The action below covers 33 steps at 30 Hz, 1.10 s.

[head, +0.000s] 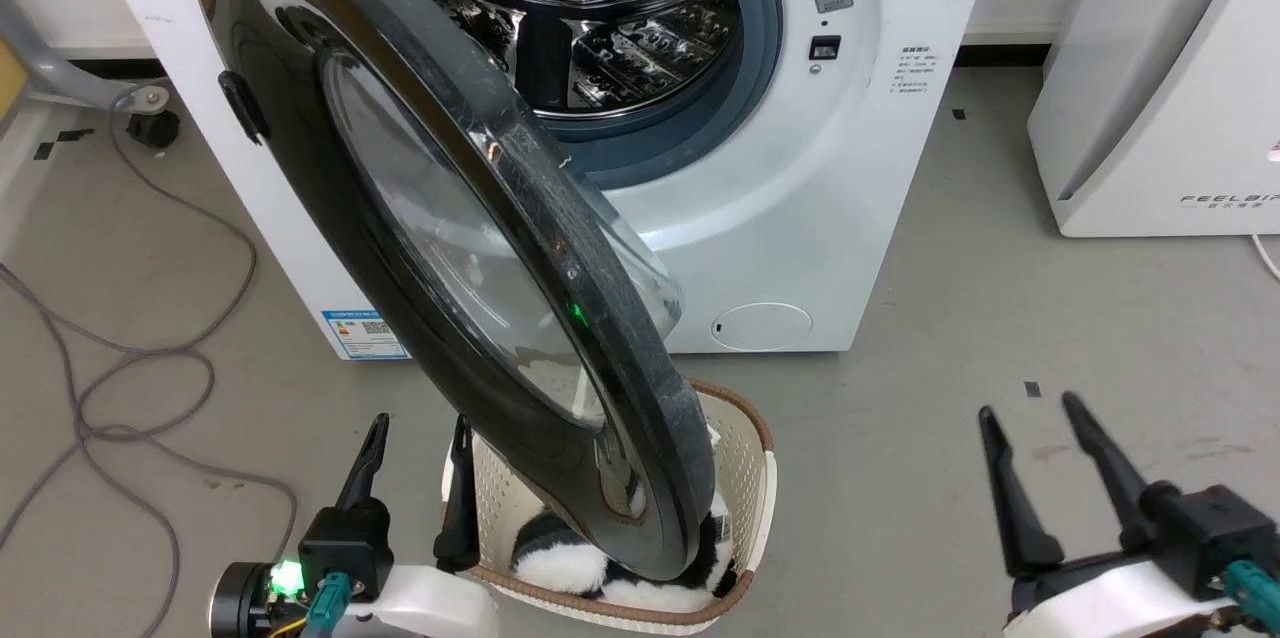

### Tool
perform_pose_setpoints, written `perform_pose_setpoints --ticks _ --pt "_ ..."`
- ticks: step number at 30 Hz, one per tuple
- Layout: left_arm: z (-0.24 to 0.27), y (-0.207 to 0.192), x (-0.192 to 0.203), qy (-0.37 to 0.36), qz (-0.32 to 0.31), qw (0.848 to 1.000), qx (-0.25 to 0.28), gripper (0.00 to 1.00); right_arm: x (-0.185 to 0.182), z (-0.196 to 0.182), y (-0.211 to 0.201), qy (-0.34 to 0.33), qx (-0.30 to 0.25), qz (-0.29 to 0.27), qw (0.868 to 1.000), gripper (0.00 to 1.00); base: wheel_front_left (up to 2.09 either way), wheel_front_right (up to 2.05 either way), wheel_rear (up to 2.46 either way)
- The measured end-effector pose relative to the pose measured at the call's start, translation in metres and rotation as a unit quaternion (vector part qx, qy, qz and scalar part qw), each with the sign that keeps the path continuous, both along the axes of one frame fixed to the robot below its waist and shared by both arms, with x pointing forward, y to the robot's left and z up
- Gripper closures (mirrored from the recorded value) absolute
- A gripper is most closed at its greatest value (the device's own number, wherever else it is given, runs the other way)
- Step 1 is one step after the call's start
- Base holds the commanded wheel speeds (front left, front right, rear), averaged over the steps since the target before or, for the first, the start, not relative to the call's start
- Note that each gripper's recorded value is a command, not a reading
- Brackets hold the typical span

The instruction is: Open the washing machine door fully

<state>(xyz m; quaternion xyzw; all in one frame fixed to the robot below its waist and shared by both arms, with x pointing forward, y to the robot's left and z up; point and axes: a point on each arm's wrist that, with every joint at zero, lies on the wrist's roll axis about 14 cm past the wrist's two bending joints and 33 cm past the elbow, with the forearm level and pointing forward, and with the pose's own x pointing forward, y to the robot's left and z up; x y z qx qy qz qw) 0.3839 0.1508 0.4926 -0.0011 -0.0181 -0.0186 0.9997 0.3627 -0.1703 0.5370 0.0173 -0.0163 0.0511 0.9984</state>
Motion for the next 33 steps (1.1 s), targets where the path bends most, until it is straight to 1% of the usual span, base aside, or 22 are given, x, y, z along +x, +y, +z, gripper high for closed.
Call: perform_pose_setpoints --ticks 5,6,7,8,10,18,22,28,31,33 --pt "-0.003 0.002 0.0 0.004 0.002 1.0 0.001 0.0 -0.002 -0.012 0.002 0.019 0.001 0.003 1.0 0.0 0.0 0.0 0.0" --pt "-0.004 0.002 -0.001 0.006 0.003 1.0 0.001 0.06 -0.002 -0.013 0.002 0.022 0.002 0.003 1.0 0.0 0.0 0.0 0.0" --pt "-0.005 0.002 -0.001 0.008 0.003 1.0 0.001 0.45 -0.002 -0.015 0.002 0.024 0.002 0.002 1.0 0.0 0.0 0.0 0.0" --pt "-0.005 0.002 -0.001 0.008 0.003 1.0 0.001 0.67 -0.002 -0.016 0.002 0.026 0.003 0.002 1.0 0.0 0.0 0.0 0.0" --pt "-0.007 0.002 -0.001 0.011 0.002 1.0 0.001 1.0 -0.002 -0.018 0.003 0.028 0.003 0.003 1.0 0.0 0.0 0.0 0.0" --pt "-0.013 -0.001 -0.003 0.021 -0.005 1.0 -0.003 1.0 -0.002 -0.018 0.003 0.028 0.011 0.004 1.0 0.0 0.0 0.0 0.0" --pt "-0.003 -0.003 -0.001 0.006 -0.008 1.0 -0.013 1.0 -0.002 -0.018 0.004 0.029 0.016 0.005 0.999 0.0 0.0 0.0 0.0" --pt "0.057 -0.003 0.008 -0.083 0.002 0.996 -0.024 1.0 -0.001 -0.019 0.006 0.031 0.02 0.007 0.999 0.0 0.0 0.0 0.0" --pt "0.097 -0.001 0.009 -0.145 0.01 0.989 -0.025 1.0 -0.001 -0.02 0.006 0.03 0.021 0.007 0.999 0.0 0.0 0.0 0.0" --pt "0.126 -0.002 0.006 -0.189 0.012 0.981 -0.03 1.0 -0.001 -0.021 0.006 0.031 0.021 0.007 0.999 0.0 0.0 0.0 0.0"
